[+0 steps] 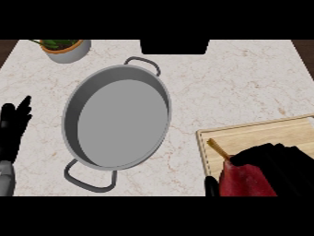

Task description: Pick the pear from the tray and place it in the pot

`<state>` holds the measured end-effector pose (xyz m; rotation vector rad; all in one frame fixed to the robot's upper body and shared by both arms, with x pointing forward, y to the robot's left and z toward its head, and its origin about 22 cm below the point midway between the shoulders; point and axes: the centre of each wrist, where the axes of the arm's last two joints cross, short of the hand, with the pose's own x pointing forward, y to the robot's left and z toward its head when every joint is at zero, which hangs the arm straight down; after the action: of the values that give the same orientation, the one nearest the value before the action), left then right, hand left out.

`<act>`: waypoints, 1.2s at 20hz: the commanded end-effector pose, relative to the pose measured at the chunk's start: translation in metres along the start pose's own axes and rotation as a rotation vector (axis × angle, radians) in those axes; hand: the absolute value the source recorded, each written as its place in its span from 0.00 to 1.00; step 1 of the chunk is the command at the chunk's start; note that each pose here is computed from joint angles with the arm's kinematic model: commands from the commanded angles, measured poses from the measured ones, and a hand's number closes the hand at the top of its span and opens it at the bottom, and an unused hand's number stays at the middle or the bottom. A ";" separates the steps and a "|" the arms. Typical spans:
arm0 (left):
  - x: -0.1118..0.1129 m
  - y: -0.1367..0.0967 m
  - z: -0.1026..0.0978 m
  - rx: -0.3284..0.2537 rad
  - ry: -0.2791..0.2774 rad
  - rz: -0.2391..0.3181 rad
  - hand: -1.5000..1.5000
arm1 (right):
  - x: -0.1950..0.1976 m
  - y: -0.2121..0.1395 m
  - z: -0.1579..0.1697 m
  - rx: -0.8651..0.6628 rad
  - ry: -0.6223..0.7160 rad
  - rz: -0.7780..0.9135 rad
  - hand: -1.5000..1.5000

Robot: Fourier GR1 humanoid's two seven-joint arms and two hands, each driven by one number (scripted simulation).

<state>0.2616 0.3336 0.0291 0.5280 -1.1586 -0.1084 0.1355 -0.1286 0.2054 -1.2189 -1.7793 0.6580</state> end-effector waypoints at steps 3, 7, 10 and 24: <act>0.002 -0.011 -0.004 -0.004 -0.010 0.011 0.50 | 0.054 0.001 -0.014 0.052 -0.052 -0.027 1.00; 0.008 -0.019 -0.006 -0.026 -0.019 0.007 0.50 | 0.077 0.016 -0.053 0.098 -0.012 -0.061 1.00; 0.004 -0.014 -0.009 -0.022 -0.005 0.009 0.50 | 0.087 0.016 -0.079 0.149 0.018 -0.065 1.00; 0.019 -0.013 0.000 -0.048 -0.025 -0.004 0.50 | 0.114 0.116 -0.139 0.427 0.128 -0.101 1.00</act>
<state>0.2747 0.3185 0.0292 0.4952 -1.1759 -0.1381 0.2705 0.0096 0.2336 -0.9175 -1.6115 0.9270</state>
